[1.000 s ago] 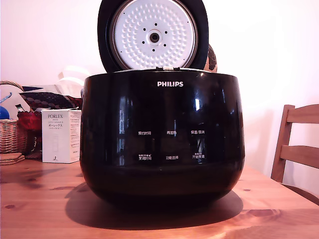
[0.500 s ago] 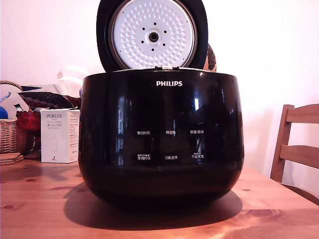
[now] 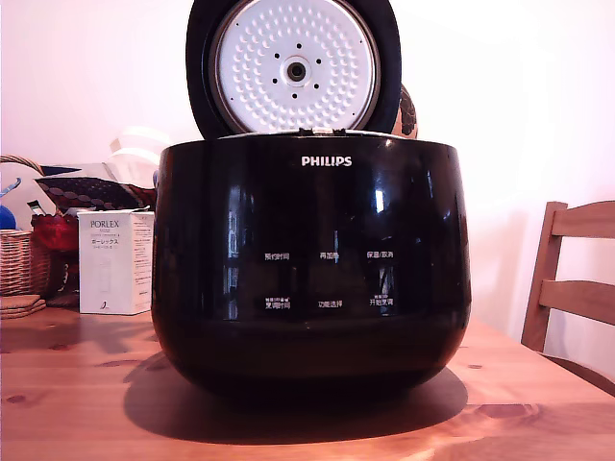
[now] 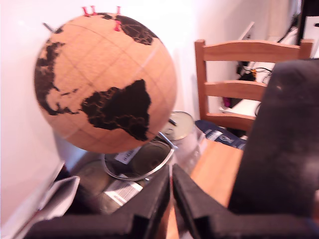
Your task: Close the rice cooker by pressing the lid down with medium force
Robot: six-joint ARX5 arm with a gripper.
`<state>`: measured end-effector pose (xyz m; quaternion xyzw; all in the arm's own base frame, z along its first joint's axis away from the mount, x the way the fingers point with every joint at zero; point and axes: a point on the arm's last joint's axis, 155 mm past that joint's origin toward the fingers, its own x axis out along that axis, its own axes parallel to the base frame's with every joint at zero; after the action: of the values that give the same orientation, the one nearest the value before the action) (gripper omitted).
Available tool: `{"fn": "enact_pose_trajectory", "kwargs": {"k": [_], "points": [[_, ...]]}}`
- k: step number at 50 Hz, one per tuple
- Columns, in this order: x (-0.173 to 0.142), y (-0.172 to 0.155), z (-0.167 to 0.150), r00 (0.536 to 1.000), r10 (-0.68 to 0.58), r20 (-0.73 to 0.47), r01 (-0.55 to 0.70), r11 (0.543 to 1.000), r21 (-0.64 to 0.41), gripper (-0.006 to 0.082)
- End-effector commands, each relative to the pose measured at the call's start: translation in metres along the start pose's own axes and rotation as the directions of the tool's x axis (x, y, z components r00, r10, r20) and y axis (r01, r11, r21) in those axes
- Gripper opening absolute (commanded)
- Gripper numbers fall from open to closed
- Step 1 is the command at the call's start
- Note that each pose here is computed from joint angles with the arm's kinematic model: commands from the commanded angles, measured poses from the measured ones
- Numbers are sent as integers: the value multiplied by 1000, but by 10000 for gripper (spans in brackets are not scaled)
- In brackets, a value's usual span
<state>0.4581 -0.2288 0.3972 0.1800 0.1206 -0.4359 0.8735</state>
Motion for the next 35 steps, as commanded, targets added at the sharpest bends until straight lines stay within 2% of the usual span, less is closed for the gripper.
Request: {"fn": "enact_pose_trajectory", "kwargs": {"k": [1, 24, 35], "points": [[7, -6, 1, 1000, -23, 1, 23, 1000, 21, -24], [16, -39, -6, 993, -103, -53, 106, 993, 55, -24], [13, -55, -16, 983, -149, -108, 152, 988, 15, -24]]}}
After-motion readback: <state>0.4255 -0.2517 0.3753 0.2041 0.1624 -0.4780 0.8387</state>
